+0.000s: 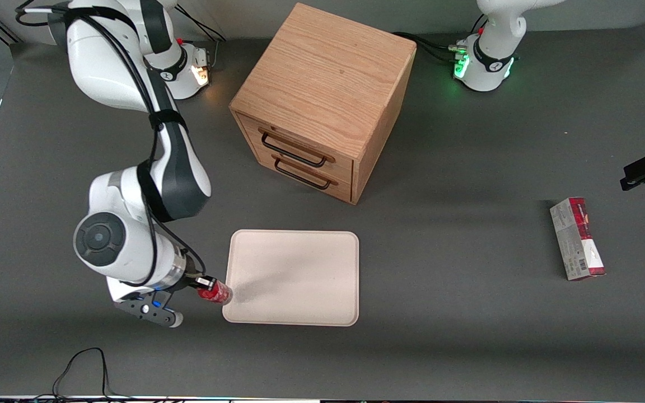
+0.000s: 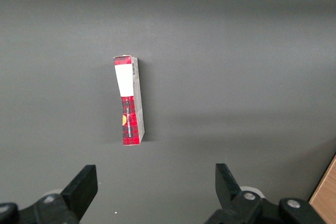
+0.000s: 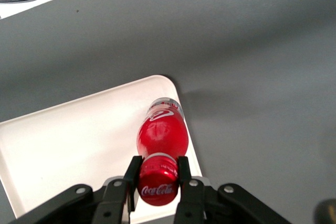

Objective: Place coke bottle on tray

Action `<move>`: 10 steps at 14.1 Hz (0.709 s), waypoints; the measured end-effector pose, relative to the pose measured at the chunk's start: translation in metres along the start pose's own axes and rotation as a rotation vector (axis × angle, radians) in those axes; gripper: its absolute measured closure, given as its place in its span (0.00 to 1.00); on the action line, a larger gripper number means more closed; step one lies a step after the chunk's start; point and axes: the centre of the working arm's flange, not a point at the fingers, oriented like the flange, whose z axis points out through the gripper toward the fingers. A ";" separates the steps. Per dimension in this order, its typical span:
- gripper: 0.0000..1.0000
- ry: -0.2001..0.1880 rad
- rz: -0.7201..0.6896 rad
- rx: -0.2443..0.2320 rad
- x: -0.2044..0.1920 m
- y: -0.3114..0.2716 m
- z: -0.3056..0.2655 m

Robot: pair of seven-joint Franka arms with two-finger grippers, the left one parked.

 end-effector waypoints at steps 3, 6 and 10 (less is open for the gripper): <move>0.68 0.011 -0.004 0.006 -0.003 -0.012 0.019; 0.68 0.010 -0.004 0.007 -0.005 -0.019 0.038; 0.68 0.003 -0.008 -0.003 -0.009 -0.026 0.059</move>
